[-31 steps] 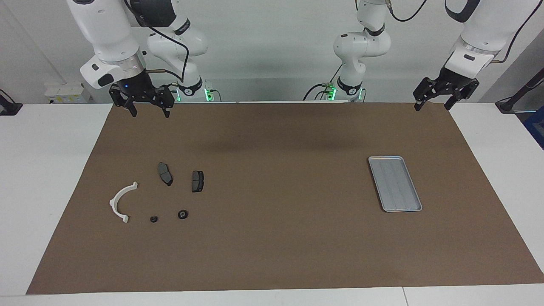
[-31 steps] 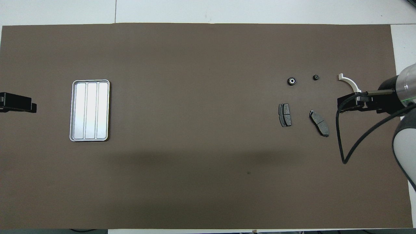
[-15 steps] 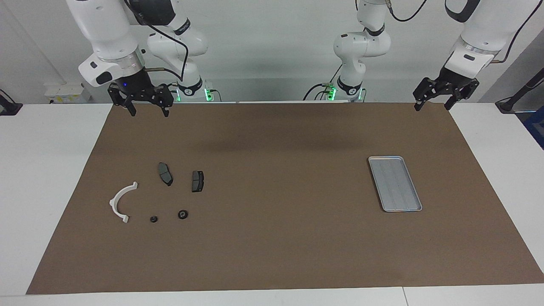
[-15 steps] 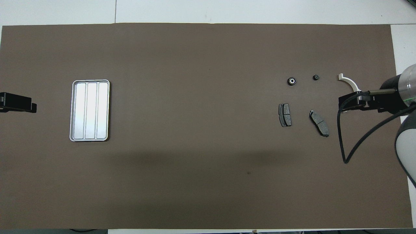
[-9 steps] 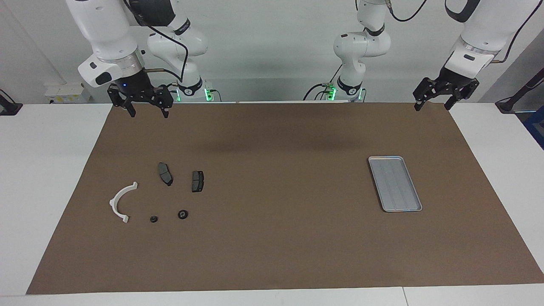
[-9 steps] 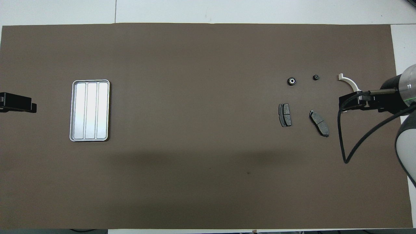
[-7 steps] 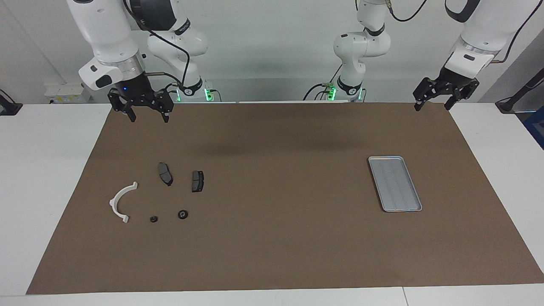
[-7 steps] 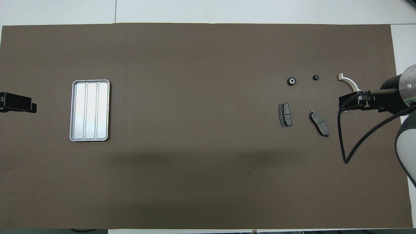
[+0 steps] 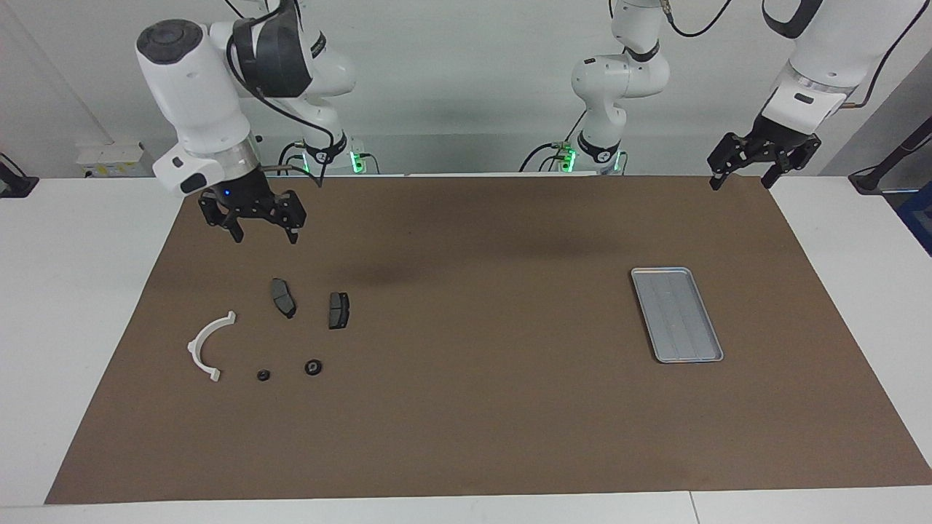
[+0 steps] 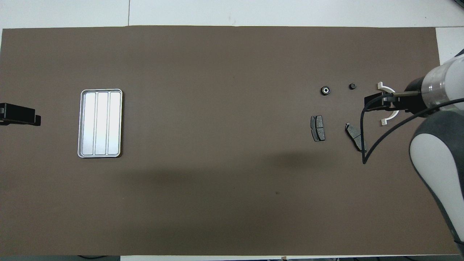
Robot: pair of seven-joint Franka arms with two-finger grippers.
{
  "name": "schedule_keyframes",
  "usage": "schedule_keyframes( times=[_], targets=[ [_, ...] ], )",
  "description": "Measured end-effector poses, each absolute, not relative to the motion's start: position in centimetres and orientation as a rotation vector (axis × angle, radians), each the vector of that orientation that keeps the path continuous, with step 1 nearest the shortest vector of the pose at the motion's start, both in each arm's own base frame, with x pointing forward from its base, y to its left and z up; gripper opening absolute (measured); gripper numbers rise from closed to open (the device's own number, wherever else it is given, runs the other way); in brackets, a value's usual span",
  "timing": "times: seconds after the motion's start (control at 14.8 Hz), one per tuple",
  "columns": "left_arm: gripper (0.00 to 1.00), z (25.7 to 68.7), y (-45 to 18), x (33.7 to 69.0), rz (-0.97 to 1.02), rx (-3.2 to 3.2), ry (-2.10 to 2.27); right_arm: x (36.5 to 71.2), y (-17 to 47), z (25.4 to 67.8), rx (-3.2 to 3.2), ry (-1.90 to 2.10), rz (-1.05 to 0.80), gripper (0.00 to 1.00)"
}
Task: Pick bearing gear from pile to tray
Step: 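Reach the right gripper to the black bearing ring and grasp it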
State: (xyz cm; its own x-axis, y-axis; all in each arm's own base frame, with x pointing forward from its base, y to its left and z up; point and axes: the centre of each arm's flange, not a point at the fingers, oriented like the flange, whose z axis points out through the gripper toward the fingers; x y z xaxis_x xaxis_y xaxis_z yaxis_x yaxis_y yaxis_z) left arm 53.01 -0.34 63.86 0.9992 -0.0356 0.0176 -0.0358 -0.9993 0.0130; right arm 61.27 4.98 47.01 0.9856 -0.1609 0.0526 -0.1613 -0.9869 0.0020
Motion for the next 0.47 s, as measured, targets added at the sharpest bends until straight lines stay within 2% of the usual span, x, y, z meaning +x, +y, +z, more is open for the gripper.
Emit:
schedule_keyframes(
  times=[0.2,0.47],
  targets=[
    [1.00,63.9,-0.3,53.0,0.027,3.128,-0.056,63.7,6.8,40.6,3.120,-0.340,0.084,1.00],
    [1.00,63.9,-0.3,53.0,0.027,3.128,-0.056,65.3,8.1,35.2,3.103,-0.452,0.071,1.00]
  ],
)
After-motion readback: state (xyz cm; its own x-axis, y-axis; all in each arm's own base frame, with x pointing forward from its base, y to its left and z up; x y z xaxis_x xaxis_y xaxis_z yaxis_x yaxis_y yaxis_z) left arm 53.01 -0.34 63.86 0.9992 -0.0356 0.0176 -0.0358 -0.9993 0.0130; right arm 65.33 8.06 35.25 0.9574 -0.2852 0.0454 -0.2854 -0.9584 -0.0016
